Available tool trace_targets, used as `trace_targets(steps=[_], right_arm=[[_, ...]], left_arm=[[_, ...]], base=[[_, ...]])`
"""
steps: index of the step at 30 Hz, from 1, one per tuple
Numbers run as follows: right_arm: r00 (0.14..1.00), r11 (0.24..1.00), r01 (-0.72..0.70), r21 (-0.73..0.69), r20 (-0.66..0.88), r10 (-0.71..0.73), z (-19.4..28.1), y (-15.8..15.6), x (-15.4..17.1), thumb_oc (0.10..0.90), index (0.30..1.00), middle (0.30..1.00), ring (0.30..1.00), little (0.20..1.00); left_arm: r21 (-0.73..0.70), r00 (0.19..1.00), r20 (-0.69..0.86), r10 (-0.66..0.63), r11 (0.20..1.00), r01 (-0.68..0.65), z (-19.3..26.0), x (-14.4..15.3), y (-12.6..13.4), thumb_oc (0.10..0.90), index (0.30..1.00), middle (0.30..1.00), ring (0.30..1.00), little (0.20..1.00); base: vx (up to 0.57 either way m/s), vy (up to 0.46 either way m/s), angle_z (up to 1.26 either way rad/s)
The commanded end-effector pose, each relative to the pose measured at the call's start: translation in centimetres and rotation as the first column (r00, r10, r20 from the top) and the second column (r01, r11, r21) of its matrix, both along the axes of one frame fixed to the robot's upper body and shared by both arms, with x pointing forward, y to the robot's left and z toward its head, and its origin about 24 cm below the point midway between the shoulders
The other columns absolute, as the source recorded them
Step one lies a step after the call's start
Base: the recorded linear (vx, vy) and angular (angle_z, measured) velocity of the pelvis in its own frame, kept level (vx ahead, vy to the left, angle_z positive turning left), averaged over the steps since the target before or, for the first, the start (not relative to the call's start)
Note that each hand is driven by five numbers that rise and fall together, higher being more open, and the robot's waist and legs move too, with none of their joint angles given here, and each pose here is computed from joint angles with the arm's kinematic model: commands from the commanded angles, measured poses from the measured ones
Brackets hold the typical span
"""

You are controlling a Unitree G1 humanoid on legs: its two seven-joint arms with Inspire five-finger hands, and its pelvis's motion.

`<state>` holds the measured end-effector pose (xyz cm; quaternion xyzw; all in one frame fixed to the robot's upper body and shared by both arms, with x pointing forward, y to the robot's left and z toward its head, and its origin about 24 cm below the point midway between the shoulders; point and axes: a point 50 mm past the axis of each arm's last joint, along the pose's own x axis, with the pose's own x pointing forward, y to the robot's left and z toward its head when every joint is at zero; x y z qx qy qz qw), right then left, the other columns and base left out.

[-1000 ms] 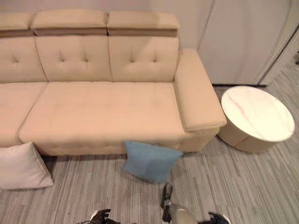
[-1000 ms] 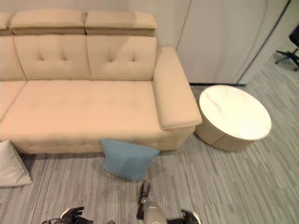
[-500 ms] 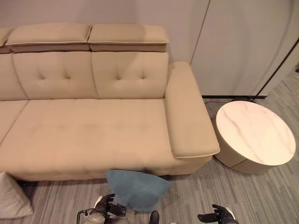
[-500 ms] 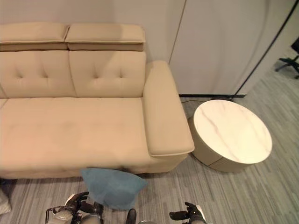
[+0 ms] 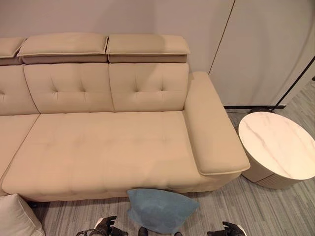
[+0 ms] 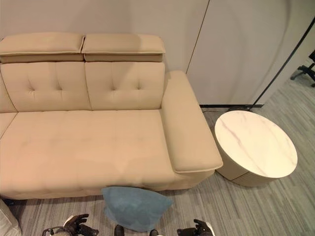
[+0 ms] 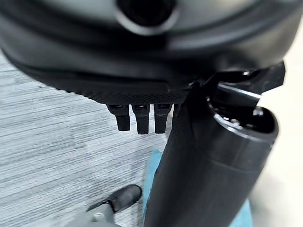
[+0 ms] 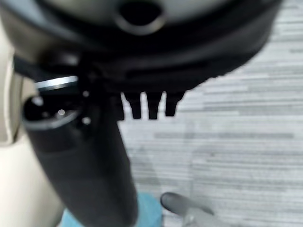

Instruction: Pick up all the scattered cushions and arrange them neatly on the sofa.

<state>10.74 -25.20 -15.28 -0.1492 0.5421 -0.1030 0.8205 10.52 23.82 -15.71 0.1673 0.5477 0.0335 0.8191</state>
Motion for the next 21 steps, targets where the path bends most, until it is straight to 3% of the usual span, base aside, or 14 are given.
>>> trace_targets(steps=[1,6,9,21], right_arm=[[0.997,0.996,-0.041,-0.077,0.055,0.045,1.1,-1.4,1.9,0.800,0.900,0.900,0.900,0.900],[0.997,0.996,-0.053,-0.067,0.059,0.057,1.0,-1.1,2.0,0.800,0.900,0.900,0.900,0.900],[0.997,0.997,-0.040,-0.068,0.065,0.045,0.9,-1.0,1.8,0.800,0.900,0.900,0.900,0.900],[0.995,0.993,0.048,-0.110,0.089,-0.038,1.6,-3.0,1.4,0.800,0.900,0.900,0.900,0.900]], left_arm=[[0.006,0.995,0.095,0.008,1.000,-0.009,0.9,2.7,0.2,0.800,0.900,0.900,0.900,0.900],[0.022,0.996,0.083,0.025,0.999,-0.027,0.9,2.2,1.0,0.800,0.900,0.900,0.900,0.900],[0.006,0.988,0.095,0.118,0.993,-0.119,0.9,1.7,1.4,0.800,0.900,0.900,0.900,0.900],[-0.022,0.990,0.112,0.091,0.996,-0.090,0.8,2.8,-0.1,0.800,0.900,0.900,0.900,0.900]], base=[[-0.28,0.110,-0.57],[-0.14,0.012,-0.30],[-0.11,-0.152,-0.32],[-0.09,-0.005,0.31]])
